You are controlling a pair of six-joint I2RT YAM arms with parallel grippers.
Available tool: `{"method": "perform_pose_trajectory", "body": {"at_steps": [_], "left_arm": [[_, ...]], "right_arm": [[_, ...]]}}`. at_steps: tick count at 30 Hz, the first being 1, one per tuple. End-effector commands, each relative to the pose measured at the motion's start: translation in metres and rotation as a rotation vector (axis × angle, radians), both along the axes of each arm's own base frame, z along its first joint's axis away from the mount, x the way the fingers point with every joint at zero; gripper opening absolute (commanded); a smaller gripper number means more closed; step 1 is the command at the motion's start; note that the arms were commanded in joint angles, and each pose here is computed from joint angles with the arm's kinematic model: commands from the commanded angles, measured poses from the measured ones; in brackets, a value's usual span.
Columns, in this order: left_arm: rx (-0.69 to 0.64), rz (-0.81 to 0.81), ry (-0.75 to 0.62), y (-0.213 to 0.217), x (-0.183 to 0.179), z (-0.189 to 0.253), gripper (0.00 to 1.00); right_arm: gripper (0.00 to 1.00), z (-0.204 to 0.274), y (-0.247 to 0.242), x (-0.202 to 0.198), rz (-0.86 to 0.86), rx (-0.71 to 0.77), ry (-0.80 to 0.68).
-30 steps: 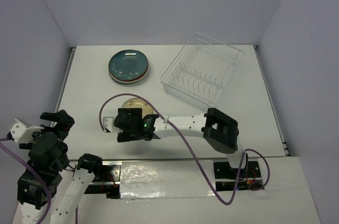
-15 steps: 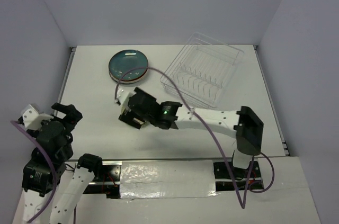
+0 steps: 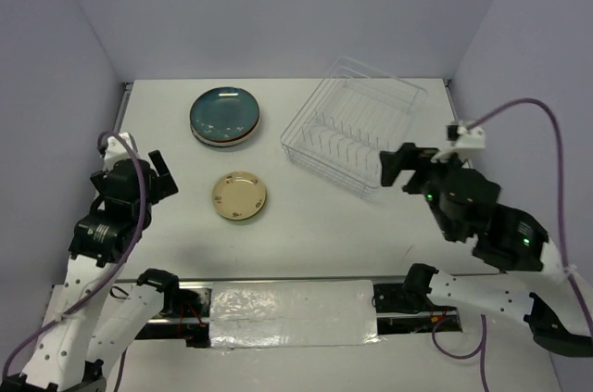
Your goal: Unload the plates from the dish rack
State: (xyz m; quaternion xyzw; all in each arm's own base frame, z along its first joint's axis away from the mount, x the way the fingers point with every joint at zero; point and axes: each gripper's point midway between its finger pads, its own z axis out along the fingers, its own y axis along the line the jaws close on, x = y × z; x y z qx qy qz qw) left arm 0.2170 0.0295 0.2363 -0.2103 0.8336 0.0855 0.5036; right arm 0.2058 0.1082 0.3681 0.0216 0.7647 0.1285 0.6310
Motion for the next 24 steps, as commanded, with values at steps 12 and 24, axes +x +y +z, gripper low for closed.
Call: {"method": "perform_pose_trajectory", "body": {"at_steps": [12,24], "left_arm": [[0.044,-0.197,-0.252,-0.006,-0.041,0.074,0.99],[0.064,-0.14,-0.288,0.009,-0.061,0.081,0.99]], "right_arm": [[1.0,-0.001,-0.111,-0.047,-0.158,-0.023,-0.024],[1.0,-0.008,-0.109,-0.047,-0.149,-0.027,-0.013]]}}
